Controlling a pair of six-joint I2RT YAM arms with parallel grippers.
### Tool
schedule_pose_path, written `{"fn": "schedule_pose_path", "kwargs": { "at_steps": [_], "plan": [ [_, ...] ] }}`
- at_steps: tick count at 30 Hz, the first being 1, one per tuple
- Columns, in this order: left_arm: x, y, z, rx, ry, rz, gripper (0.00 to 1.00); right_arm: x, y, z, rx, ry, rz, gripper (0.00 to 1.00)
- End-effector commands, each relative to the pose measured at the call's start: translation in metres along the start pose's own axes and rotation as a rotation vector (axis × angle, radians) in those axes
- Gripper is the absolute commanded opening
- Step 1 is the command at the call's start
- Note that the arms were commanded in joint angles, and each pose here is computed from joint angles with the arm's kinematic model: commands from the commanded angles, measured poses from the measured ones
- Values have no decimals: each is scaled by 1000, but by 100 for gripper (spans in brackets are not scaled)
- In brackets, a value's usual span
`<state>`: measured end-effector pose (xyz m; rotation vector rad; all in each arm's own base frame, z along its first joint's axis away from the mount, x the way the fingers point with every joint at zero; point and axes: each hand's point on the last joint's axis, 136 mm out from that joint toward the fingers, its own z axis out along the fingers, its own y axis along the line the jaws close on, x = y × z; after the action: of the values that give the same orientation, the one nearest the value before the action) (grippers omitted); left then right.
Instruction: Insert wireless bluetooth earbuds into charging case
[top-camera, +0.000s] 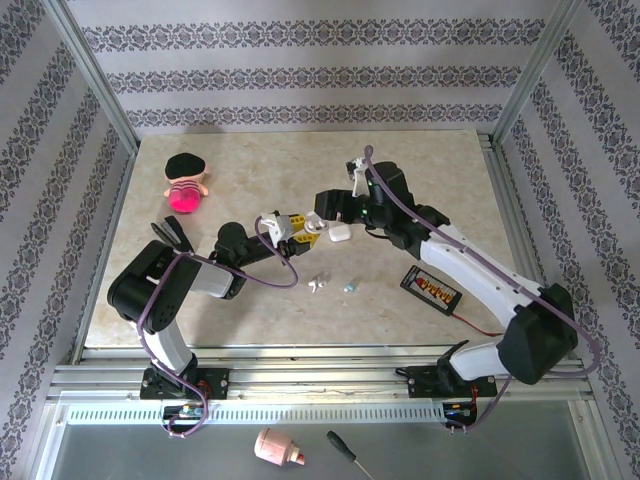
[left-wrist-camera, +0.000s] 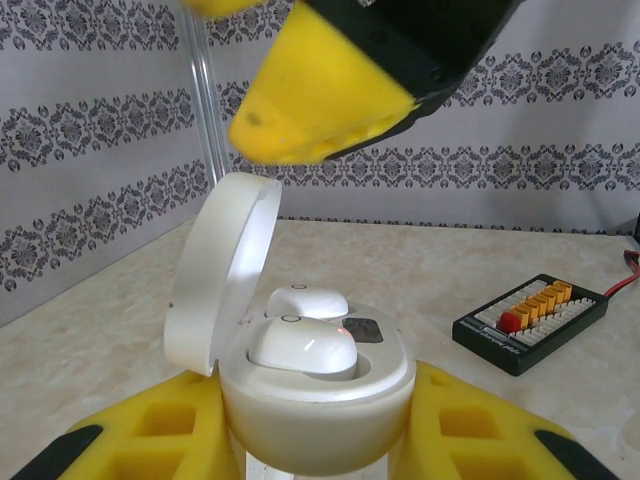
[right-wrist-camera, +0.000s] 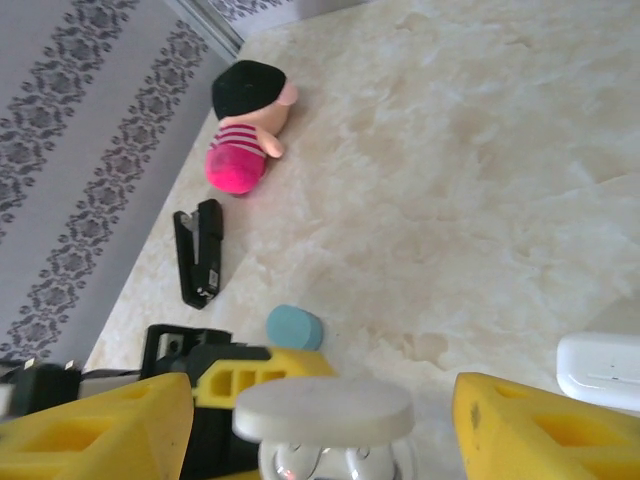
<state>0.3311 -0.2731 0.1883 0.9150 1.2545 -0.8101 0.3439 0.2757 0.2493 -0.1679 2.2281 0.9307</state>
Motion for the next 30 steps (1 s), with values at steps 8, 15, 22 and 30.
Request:
{"fn": "schedule_pose_path", "kwargs": {
  "at_steps": [8,15,22,30],
  "plan": [
    [-26,-2,0,-12,-69,40,19,20,-22,19,68,103,22,71],
    [-25,5,2,-38,-70,25,19,24,-20,7,38,74,90,71],
    [-35,18,4,-99,-94,-18,20,21,1,-3,-197,63,316,72],
    [-56,27,12,-98,-145,-45,19,13,17,0,-470,88,556,69]
  ]
}}
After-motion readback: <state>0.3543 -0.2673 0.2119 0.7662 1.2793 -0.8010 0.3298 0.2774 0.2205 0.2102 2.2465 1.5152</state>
